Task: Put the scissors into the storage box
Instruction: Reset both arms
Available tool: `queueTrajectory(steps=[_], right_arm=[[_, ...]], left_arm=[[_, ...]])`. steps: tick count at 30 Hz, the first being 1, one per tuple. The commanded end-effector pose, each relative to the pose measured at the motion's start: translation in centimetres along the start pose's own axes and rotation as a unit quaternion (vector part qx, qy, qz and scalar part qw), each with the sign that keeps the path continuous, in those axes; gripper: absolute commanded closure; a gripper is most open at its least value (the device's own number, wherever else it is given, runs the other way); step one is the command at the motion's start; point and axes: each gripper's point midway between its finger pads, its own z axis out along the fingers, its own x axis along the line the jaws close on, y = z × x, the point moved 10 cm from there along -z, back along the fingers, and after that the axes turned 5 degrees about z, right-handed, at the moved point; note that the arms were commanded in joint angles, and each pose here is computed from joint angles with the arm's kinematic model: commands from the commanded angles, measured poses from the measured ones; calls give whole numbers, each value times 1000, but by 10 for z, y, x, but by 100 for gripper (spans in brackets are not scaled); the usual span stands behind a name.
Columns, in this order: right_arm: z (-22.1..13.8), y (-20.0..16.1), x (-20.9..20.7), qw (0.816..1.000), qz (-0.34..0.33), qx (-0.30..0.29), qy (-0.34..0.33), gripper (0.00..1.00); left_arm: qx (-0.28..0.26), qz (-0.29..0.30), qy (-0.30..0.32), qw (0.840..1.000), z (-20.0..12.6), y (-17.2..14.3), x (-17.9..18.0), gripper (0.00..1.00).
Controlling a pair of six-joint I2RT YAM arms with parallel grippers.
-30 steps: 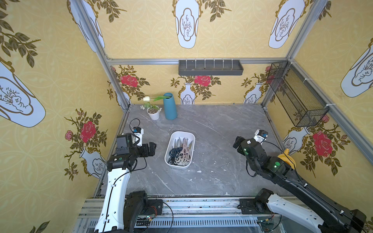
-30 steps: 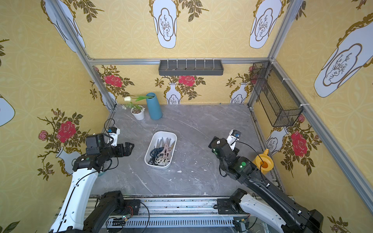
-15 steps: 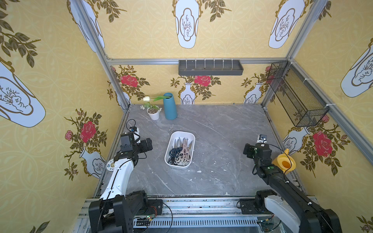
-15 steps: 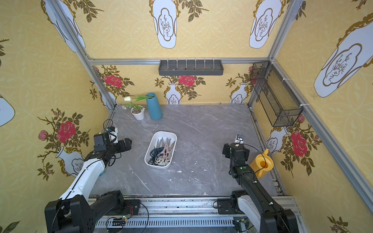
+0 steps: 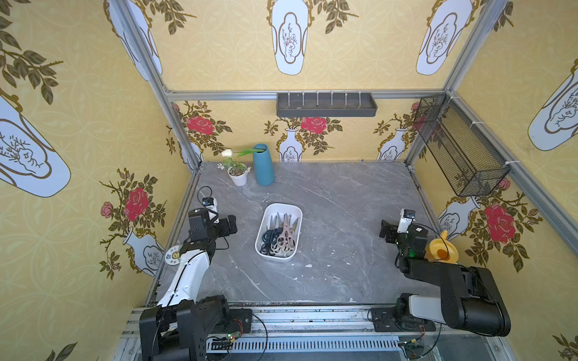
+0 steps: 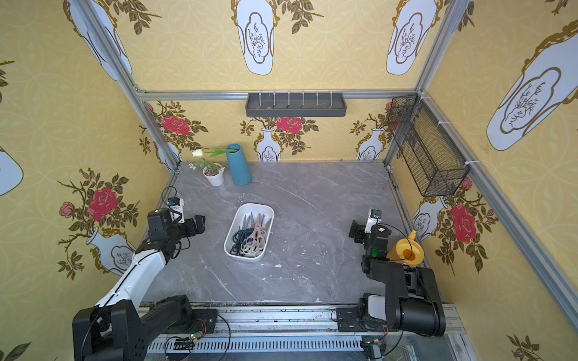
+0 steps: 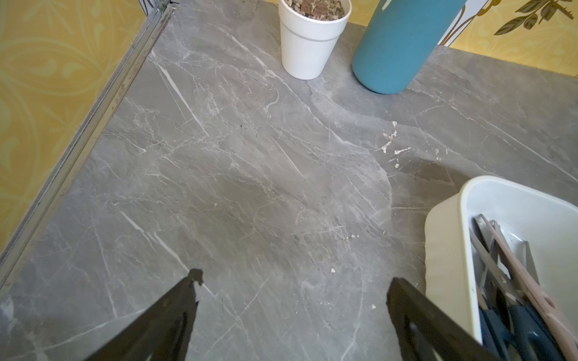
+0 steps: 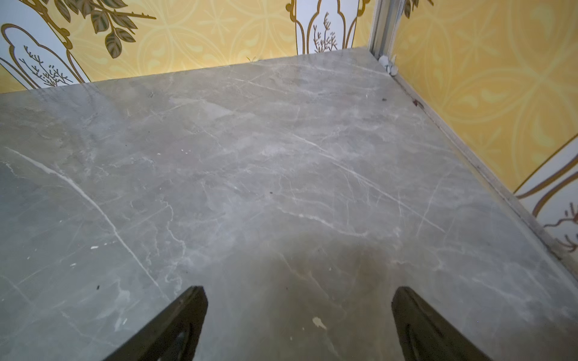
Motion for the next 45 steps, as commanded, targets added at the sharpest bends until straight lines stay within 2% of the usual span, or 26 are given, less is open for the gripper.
queueTrajectory(steps=[1,4,6,9,16,23,26,28,32,35,40,44,45], right_arm=[[-1,13,2,996,6,-74,43,3],[4,14,5,997,-4,-53,60,3],[5,15,6,996,-8,-59,67,3],[11,16,2,998,9,-42,52,3],[10,16,2,998,8,-45,52,3],[10,16,2,998,8,-46,51,3],[10,16,2,998,8,-45,52,3],[10,17,2,998,8,-46,52,3],[10,17,2,998,8,-46,52,3],[10,16,2,998,8,-45,52,3],[10,17,2,998,9,-46,52,3],[10,16,2,998,9,-45,52,2],[10,16,2,998,9,-45,52,3]], left_arm=[[-4,17,8,1000,-4,-4,0,0],[-2,16,9,1000,-9,-8,-1,0],[-1,15,6,1000,-10,-11,-2,0],[3,13,3,1000,-11,-12,-2,0],[-15,15,8,1000,-5,-6,0,0],[-107,30,0,994,3,-12,-2,0],[-165,79,-3,983,2,-15,-4,0],[-199,80,2,977,3,-20,-3,0],[-233,115,-30,965,4,-40,-11,0],[-235,97,-3,967,8,-44,-6,0],[-240,94,6,966,16,-46,-5,0],[-216,102,31,971,26,-38,-10,0],[-194,104,43,975,32,-35,-12,0]])
